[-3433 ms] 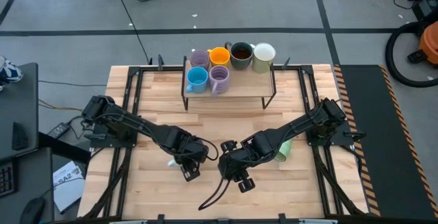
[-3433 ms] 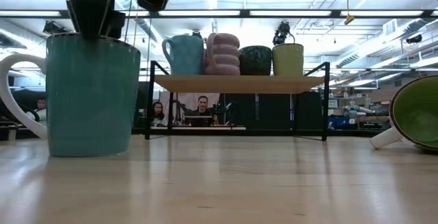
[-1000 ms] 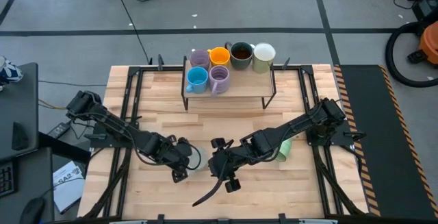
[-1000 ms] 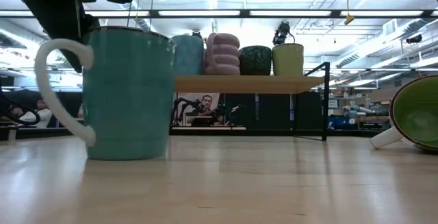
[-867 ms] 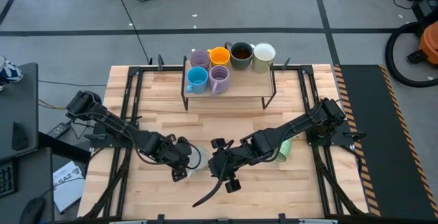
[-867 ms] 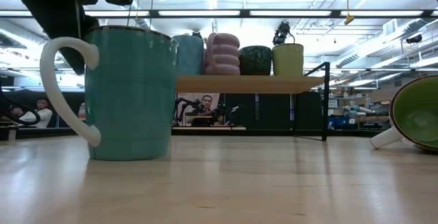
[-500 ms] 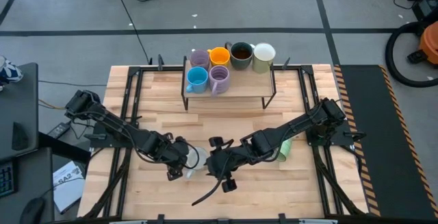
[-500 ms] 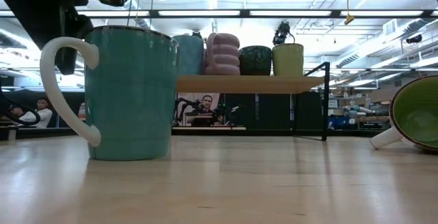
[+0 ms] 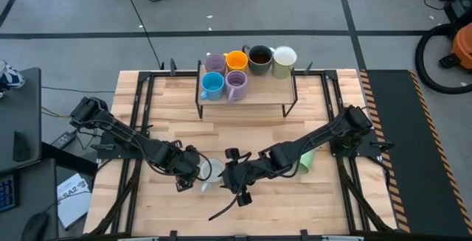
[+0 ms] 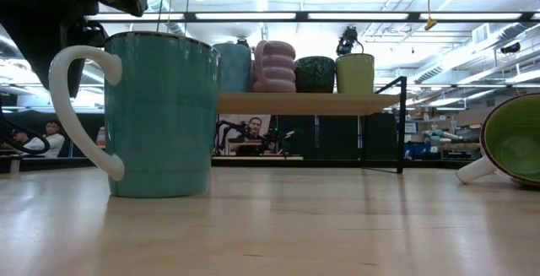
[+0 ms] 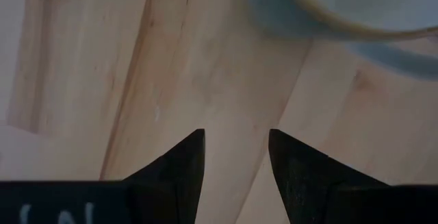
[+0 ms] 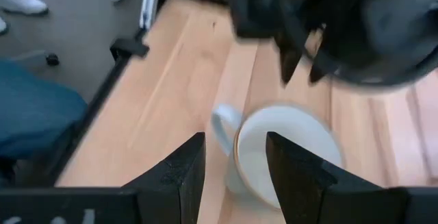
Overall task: Place coffee mugs
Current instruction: Put the blue mug on the shelf
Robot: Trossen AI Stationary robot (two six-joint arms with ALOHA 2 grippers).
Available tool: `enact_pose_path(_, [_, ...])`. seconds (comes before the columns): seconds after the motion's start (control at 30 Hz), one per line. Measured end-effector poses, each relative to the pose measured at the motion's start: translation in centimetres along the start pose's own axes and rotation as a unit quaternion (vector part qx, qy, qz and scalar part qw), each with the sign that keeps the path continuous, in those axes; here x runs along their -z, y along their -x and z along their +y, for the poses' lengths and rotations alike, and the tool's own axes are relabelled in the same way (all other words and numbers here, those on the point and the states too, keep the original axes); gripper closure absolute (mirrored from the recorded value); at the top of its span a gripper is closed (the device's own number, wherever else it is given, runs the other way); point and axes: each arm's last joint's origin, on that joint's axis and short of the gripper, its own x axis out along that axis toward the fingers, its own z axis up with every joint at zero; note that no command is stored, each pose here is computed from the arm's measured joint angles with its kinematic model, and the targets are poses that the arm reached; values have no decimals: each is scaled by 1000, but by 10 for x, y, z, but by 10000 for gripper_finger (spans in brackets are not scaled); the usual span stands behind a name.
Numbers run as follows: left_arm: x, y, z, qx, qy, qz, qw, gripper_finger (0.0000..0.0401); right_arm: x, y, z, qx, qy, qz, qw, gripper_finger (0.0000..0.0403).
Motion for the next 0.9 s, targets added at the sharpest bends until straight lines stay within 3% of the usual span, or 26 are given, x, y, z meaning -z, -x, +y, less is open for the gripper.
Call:
enact_pose_path(0.3, [2, 0, 2, -13, -2, 11, 1000, 232, 31, -22, -14, 11, -12, 0, 1000, 243])
enact_pose_path(0.7, [2, 0, 3, -20, -2, 4, 1000, 232, 30, -23, -21, -20, -33, -1, 999, 243])
enact_pose_path(0.9, [2, 0, 3, -20, -2, 4, 1000, 232, 16, -16, -22, -21, -33, -7, 999, 247])
